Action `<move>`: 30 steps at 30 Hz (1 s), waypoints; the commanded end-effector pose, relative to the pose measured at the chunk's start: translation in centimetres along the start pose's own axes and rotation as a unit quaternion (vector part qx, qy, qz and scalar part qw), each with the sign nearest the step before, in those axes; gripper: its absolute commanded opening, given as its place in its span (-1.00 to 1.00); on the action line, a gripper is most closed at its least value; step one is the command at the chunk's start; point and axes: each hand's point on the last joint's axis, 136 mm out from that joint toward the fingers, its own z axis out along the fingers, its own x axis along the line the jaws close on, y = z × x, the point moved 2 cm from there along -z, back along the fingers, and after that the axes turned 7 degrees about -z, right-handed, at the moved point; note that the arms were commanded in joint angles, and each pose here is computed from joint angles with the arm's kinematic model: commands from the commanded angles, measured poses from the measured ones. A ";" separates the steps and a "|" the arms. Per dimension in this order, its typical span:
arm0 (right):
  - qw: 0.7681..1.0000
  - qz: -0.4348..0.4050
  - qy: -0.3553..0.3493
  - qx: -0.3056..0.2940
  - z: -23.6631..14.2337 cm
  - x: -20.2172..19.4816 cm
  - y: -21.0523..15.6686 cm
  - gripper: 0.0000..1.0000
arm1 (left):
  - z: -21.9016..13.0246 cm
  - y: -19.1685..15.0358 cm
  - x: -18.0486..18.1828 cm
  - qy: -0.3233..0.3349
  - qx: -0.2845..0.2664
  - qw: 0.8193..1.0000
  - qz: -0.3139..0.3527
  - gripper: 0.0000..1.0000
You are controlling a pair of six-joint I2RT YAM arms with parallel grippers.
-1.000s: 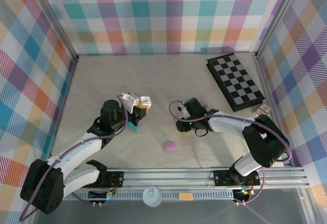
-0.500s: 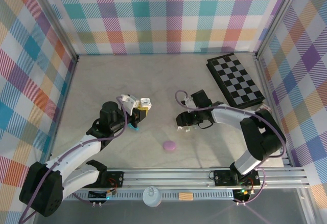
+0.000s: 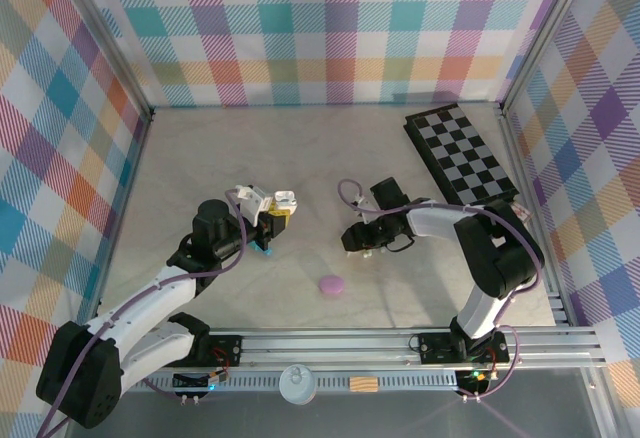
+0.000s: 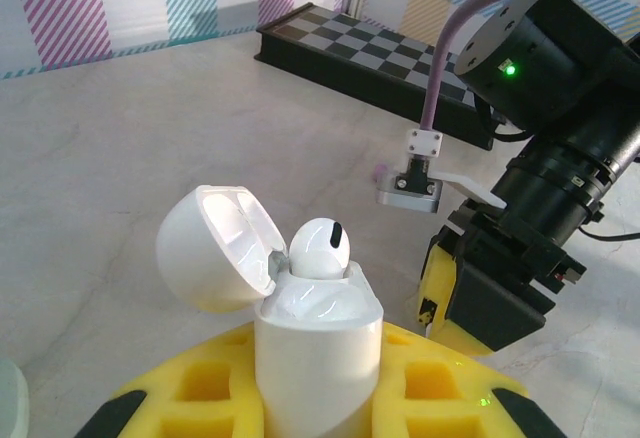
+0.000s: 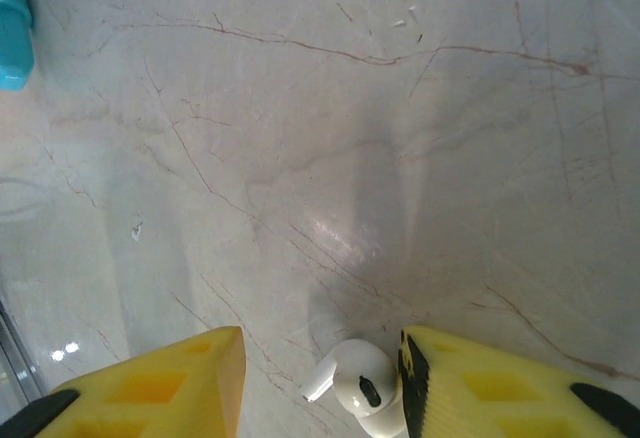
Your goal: Insert the wireless bluetooth earbuds into the charging case
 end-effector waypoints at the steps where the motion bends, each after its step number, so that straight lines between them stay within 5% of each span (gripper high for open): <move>1: 1.000 -0.006 0.022 0.006 -0.2 0.5 -0.8 -0.15 | -0.2 0.9 -0.4 -0.013 -0.021 1.000 0.013 -1.00; 30: 0.999 0.006 0.042 0.020 1.4 0.6 -1.9 -0.37 | -0.1 0.8 -0.3 -0.012 -0.018 1.000 0.017 -1.00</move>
